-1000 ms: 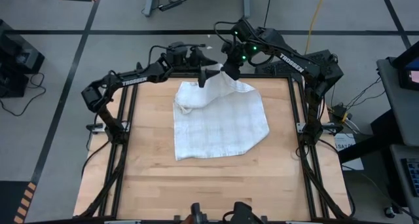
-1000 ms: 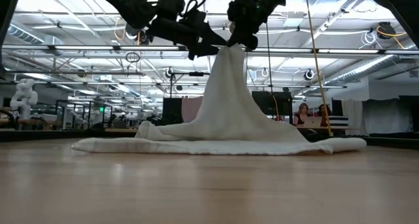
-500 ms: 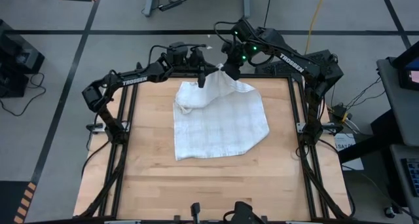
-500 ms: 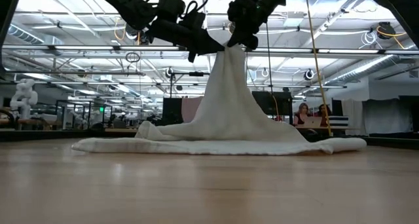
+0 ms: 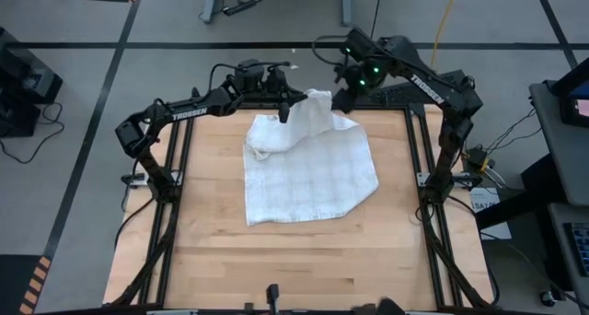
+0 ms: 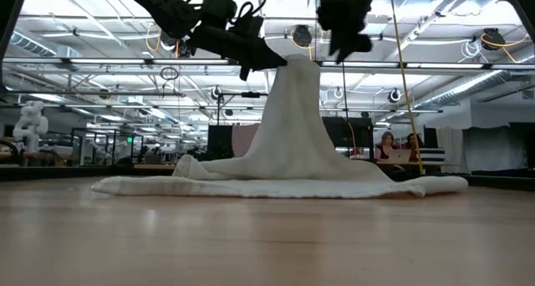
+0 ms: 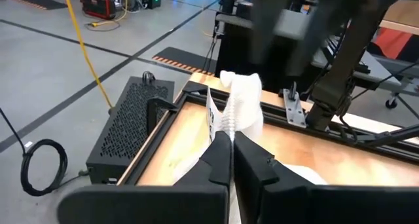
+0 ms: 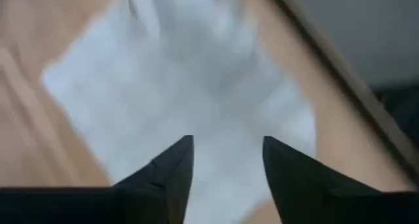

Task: Roll towel into tight, uniform cylinder
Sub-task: Roll the white towel

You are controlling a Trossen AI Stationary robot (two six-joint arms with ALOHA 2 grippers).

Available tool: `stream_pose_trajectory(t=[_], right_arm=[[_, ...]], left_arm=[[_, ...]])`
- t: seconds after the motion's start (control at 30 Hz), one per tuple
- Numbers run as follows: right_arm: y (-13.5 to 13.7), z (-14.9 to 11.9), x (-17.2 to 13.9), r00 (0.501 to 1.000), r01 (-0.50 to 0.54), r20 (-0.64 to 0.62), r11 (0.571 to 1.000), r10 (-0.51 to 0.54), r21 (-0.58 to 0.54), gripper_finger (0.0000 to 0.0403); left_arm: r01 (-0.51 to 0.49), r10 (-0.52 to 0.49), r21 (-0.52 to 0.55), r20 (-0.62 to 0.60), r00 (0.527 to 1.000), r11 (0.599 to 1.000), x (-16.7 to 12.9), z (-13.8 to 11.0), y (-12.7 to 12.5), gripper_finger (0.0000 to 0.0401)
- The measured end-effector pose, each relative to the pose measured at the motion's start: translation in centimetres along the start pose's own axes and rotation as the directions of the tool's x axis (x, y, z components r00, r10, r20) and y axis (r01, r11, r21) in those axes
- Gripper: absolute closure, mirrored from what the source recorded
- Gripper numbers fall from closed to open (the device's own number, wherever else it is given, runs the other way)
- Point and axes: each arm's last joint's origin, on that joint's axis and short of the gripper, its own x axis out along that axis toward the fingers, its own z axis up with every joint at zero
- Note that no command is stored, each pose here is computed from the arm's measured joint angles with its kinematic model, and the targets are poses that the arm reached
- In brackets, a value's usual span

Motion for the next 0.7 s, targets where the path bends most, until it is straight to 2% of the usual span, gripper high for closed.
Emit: stream_pose_trajectory(t=[0.03, 0.17, 0.27, 0.37, 0.53, 0.7], right_arm=[[0.3, -0.5, -0.1, 0.999, 0.003, -0.038, 1.000, -0.002, 0.015, 0.0219], [2.3, -1.6, -0.2, 1.000, -0.010, -0.016, 0.997, 0.011, 0.083, 0.0207], [3.8, -3.3, 0.1, 0.999, 0.041, 0.000, 0.994, -0.041, 0.101, 0.0207], [4.6, -4.9, 2.0, 0.996, 0.092, 0.002, 0.984, -0.094, 0.154, 0.0207], [5.9, -9.3, 5.1, 0.998, 0.056, -0.010, 0.972, -0.055, 0.230, 0.0207], [6.1, -13.9, 8.4, 0.993, 0.073, -0.110, 0.938, -0.038, 0.339, 0.0207]], left_arm=[[-0.002, 0.002, 0.001, 0.004, 1.000, 1.000, -0.1, 0.1, 0.0, 0.0396], [-0.013, 0.012, 0.017, 0.041, 0.999, 1.000, -0.6, 0.7, 0.3, 0.0396], [-0.025, 0.024, 0.015, 0.044, 0.999, 1.000, -1.1, 1.0, 0.5, 0.0396], [-0.027, 0.026, 0.016, 0.053, 0.998, 1.000, -1.6, 1.3, 0.8, 0.0396], [-0.001, 0.000, 0.013, 0.051, 0.999, 1.000, -1.8, 1.4, 0.9, 0.0397], [0.026, -0.025, -0.011, 0.047, 0.999, 1.000, -1.8, 1.4, 0.9, 0.0397]])
